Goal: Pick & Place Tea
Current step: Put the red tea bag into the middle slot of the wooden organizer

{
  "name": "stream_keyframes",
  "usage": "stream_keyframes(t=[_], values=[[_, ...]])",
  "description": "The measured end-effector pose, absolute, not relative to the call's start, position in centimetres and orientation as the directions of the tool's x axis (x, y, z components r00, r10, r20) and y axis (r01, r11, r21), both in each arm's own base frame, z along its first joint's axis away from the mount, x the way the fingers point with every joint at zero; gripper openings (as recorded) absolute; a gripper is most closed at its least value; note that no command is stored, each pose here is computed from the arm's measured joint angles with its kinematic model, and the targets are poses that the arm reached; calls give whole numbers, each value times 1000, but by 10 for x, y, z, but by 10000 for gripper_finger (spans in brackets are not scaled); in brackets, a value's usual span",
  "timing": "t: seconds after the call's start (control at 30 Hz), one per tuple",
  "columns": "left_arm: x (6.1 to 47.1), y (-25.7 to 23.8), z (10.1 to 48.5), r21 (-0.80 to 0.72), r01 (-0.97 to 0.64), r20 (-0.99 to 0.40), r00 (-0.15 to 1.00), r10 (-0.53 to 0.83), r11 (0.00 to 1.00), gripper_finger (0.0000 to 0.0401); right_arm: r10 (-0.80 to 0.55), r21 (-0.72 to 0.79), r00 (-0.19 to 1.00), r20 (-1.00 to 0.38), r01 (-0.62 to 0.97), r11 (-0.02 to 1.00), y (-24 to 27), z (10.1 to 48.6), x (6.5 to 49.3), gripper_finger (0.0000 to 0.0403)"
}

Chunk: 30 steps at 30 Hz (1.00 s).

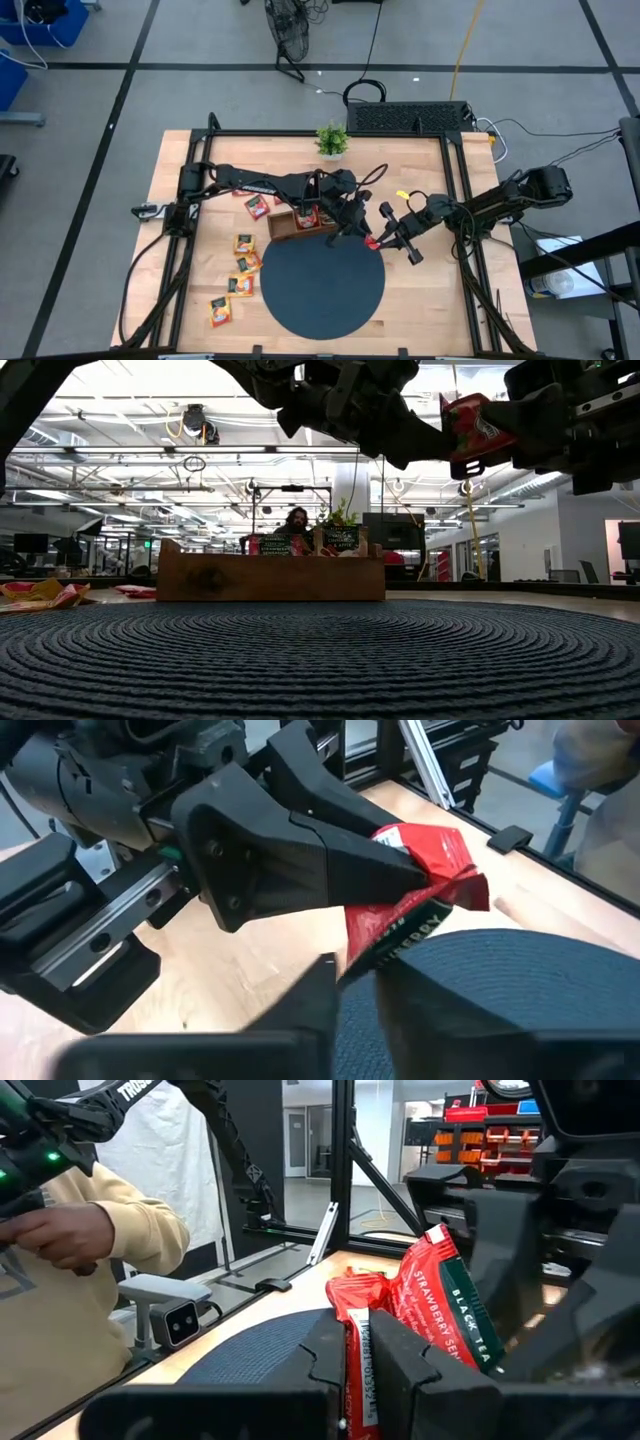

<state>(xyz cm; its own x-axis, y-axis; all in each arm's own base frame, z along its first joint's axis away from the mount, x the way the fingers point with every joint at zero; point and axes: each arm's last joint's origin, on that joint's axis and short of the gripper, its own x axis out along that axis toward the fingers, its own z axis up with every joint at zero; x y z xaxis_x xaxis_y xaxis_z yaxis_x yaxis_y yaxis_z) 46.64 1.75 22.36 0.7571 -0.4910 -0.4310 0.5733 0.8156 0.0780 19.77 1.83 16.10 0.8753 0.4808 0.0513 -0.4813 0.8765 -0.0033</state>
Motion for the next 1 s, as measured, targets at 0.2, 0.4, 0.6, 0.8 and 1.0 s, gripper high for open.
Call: stream_keyframes(t=[0.2, 0.4, 0.6, 0.8, 1.0], values=[[466, 20, 223, 94, 579, -434, 756, -491, 810, 9, 479, 11, 876, 51, -481, 877, 18, 161, 198, 15], [462, 20, 228, 125, 581, -452, 755, -476, 804, 3, 473, 22, 880, 45, -474, 880, 18, 160, 198, 19], [442, 16, 255, 247, 475, -564, 779, -274, 845, 2, 423, 22, 906, 34, -423, 906, 16, 160, 199, 47], [417, 7, 276, 374, 338, -681, 732, 9, 864, 1, 254, 34, 967, -9, -254, 967, 12, 154, 200, 65], [390, 1, 268, 465, 124, -795, 493, 352, 877, 1, 31, -46, 999, 7, -31, 998, 5, 156, 201, 70]])
